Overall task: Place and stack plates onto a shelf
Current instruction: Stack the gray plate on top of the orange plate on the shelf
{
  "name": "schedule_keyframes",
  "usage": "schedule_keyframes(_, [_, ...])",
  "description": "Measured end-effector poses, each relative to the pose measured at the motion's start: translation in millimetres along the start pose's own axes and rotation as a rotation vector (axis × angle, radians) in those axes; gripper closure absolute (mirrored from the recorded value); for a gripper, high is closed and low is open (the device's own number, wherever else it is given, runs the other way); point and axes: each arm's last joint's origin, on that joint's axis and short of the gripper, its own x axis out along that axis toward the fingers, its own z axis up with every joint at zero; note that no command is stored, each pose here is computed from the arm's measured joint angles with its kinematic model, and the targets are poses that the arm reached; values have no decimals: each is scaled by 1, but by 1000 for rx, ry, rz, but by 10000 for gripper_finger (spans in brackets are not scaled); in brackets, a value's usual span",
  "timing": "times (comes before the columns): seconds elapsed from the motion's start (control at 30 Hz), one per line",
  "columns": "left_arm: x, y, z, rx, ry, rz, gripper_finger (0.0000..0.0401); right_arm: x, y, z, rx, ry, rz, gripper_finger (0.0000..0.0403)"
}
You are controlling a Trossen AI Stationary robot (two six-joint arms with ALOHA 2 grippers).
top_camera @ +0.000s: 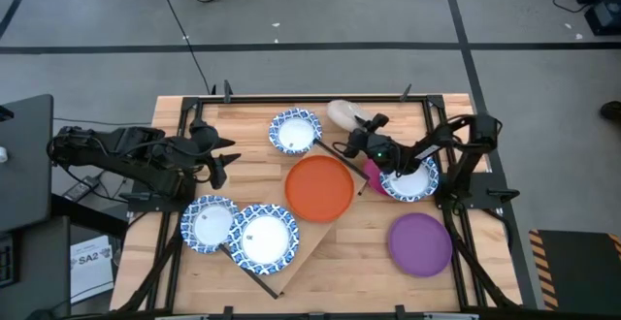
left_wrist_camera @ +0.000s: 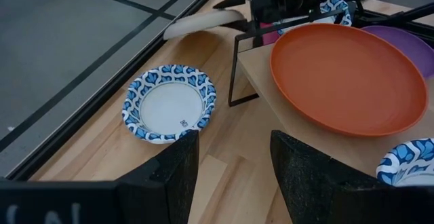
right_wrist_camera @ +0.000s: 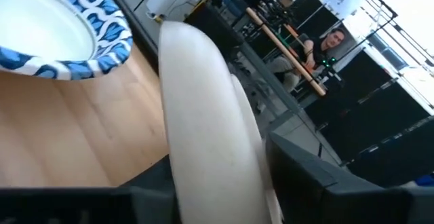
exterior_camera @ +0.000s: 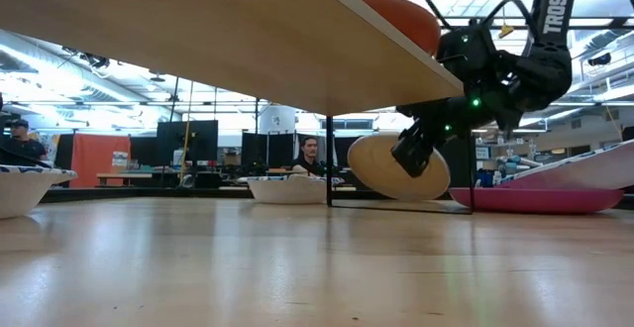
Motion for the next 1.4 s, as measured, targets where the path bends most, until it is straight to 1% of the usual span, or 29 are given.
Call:
schedule_keyframes(0.37, [0,0,0,8,0,0,212,-7,-16,12,35,-31,-12,327])
schedule_keyframes(0.53, [0,0,0,8,0,0,212,-9,-21,16,-8,-41,-21,358])
schedule_keyframes(0.73, [0,0,0,8,0,0,212,-12,-30,22,19,-54,-55,354])
schedule_keyframes(0.97, [0,0,0,8,0,0,212,-18,-46,32,-31,-64,-125,352])
schedule_keyframes(1.23, [0,0,0,9,0,0,212,-26,-78,45,-39,-87,-221,352])
schedule_keyframes(1.4, [0,0,0,9,0,0,212,-35,-100,52,-17,-111,-284,352])
